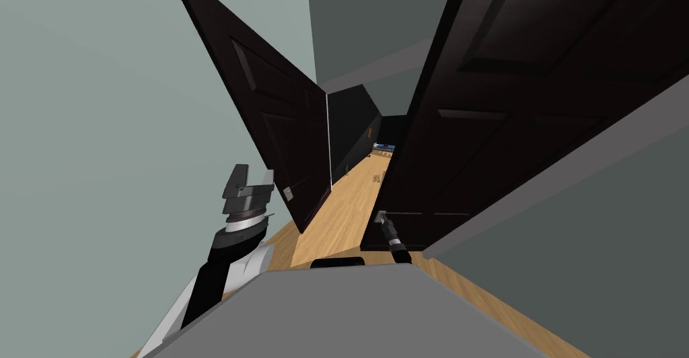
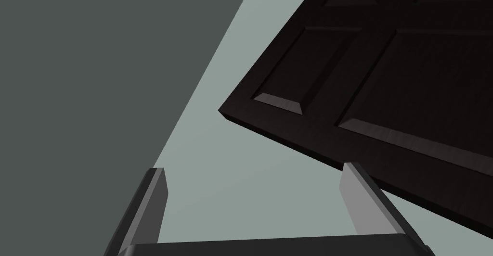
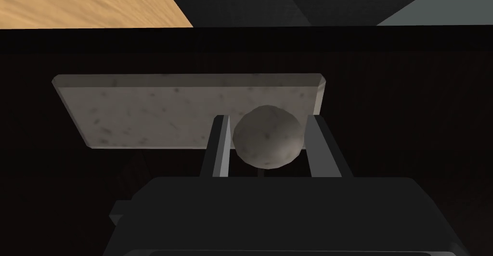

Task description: Pull the door open

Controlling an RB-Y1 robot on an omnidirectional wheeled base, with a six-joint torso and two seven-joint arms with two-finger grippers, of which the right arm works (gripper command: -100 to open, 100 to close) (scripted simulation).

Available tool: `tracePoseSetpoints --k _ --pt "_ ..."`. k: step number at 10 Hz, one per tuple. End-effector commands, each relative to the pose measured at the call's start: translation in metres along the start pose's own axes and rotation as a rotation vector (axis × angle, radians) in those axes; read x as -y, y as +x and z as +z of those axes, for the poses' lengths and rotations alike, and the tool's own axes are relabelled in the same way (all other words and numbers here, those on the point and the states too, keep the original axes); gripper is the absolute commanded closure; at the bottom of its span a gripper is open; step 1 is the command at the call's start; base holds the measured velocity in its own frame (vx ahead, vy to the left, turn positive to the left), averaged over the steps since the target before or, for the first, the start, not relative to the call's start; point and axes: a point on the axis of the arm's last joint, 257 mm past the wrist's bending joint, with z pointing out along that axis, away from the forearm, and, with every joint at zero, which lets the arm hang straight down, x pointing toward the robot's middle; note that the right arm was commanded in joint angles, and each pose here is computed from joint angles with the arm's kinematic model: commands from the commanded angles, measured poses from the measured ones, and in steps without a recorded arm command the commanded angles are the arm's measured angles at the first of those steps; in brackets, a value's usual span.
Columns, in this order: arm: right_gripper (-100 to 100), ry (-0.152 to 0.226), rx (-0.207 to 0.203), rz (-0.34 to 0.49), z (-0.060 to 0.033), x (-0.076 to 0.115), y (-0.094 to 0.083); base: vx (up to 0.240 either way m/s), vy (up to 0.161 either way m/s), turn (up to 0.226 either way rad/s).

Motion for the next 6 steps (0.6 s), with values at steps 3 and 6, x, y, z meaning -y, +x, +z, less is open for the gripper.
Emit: tracePoseSetpoints --k 3,6 --pt "100 0.004 -0.009 0.004 -0.0049 0.003 -0.002 -0.108 -0.041 0.106" --pt "100 0.002 -0.019 0.004 -0.0251 0.004 -0.020 -0.184 0.001 0.206"
